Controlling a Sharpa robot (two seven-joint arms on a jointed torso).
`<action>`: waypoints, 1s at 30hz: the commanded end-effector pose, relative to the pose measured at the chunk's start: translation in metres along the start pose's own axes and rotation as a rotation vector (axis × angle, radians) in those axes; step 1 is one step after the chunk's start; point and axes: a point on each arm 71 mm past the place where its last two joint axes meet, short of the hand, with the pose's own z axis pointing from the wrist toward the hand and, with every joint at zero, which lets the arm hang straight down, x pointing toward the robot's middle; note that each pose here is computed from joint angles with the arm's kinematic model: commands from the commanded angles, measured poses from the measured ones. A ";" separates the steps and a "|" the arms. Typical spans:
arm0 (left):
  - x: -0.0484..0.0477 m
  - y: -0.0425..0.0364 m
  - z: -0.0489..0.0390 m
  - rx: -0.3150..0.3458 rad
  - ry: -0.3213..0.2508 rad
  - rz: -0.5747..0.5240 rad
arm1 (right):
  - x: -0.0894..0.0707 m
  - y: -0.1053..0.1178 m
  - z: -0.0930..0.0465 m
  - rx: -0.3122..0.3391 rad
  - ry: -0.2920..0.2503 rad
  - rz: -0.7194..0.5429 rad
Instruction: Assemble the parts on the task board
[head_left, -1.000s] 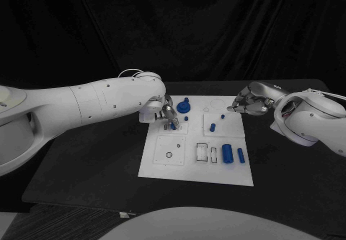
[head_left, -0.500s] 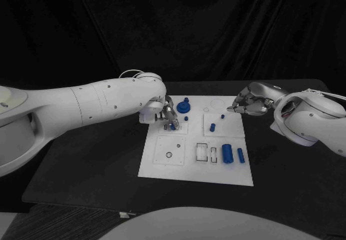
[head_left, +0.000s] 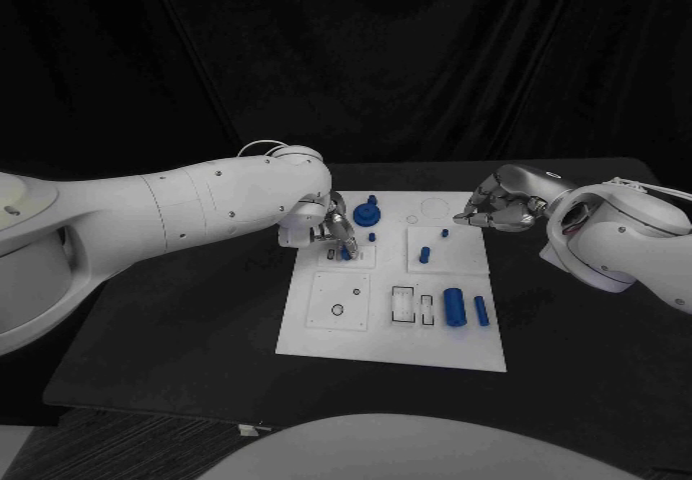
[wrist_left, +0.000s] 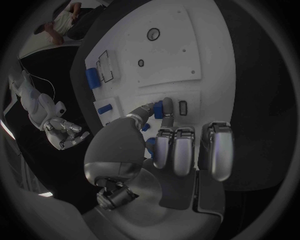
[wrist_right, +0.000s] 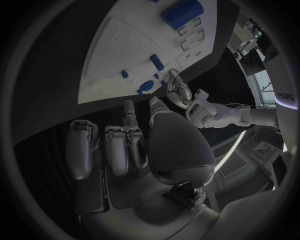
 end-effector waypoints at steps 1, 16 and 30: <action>0.0027 -0.0014 0.0013 0.013 -0.006 -0.009 | 0.002 -0.003 -0.001 0.025 0.010 0.007; 0.0042 -0.0006 -0.0005 0.013 -0.011 -0.013 | 0.003 -0.005 0.000 0.033 0.016 0.008; 0.0005 0.0071 -0.0113 0.014 -0.038 -0.028 | 0.006 -0.006 0.000 0.039 0.027 0.007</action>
